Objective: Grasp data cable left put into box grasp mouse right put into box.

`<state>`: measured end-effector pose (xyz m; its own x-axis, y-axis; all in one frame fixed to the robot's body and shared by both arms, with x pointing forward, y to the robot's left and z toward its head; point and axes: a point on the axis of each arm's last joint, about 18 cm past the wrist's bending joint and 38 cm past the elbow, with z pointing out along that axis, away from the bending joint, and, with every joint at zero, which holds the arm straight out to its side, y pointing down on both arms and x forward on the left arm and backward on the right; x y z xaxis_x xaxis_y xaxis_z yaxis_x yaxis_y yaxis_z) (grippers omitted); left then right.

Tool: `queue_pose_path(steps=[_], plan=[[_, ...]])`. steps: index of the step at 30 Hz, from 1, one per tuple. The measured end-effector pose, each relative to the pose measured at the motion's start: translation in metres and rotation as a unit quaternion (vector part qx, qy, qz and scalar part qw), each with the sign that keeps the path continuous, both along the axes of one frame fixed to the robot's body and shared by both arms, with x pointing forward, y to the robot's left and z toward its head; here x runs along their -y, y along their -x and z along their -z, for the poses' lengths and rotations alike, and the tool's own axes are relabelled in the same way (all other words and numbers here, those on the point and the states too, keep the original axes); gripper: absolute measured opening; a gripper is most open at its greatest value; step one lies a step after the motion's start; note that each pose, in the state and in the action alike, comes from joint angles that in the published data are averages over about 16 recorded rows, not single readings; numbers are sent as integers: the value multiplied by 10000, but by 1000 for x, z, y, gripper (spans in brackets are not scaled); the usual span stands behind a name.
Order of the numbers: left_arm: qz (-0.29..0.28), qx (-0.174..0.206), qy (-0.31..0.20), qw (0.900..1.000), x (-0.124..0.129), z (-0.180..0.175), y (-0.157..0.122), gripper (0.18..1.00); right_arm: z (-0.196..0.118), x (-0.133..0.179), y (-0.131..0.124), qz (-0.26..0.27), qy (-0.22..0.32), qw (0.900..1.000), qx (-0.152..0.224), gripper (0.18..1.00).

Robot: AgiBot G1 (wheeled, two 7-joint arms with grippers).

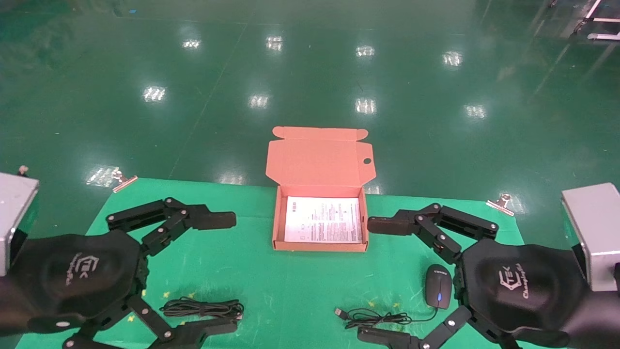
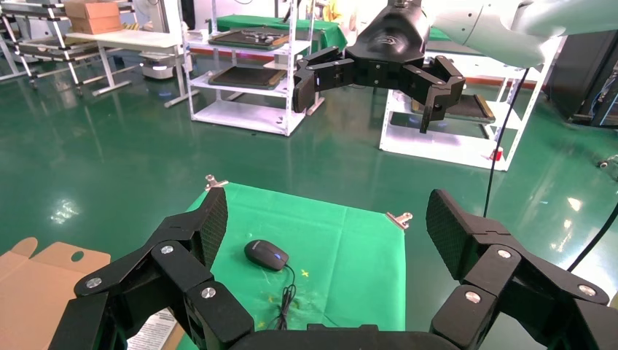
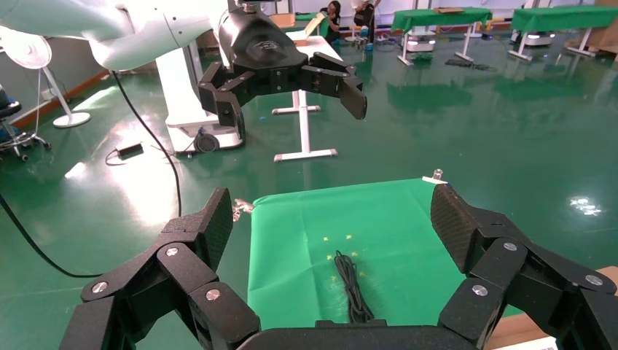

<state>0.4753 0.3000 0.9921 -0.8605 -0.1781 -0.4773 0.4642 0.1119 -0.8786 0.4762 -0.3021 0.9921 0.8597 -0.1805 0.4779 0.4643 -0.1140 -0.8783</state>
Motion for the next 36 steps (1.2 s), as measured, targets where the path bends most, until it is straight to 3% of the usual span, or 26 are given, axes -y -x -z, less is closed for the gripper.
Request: queue_pose_path(steps=[17,26,31,36], plan=[[-31,-20,-56,10000,0,1,-1,1001,1,0,0,25,47,10000,26,1000],[-242,-187,-595,9978,2,10,-12,1001,6,-3,-6,170,598,9968,510,1000],[-434,-322,-1185,9915,7,18,-27,1001,12,-9,-16,284,1315,9841,1163,1000],[-618,-398,-1858,9798,14,28,-46,1001,21,-14,-33,362,2264,9535,1956,1000]])
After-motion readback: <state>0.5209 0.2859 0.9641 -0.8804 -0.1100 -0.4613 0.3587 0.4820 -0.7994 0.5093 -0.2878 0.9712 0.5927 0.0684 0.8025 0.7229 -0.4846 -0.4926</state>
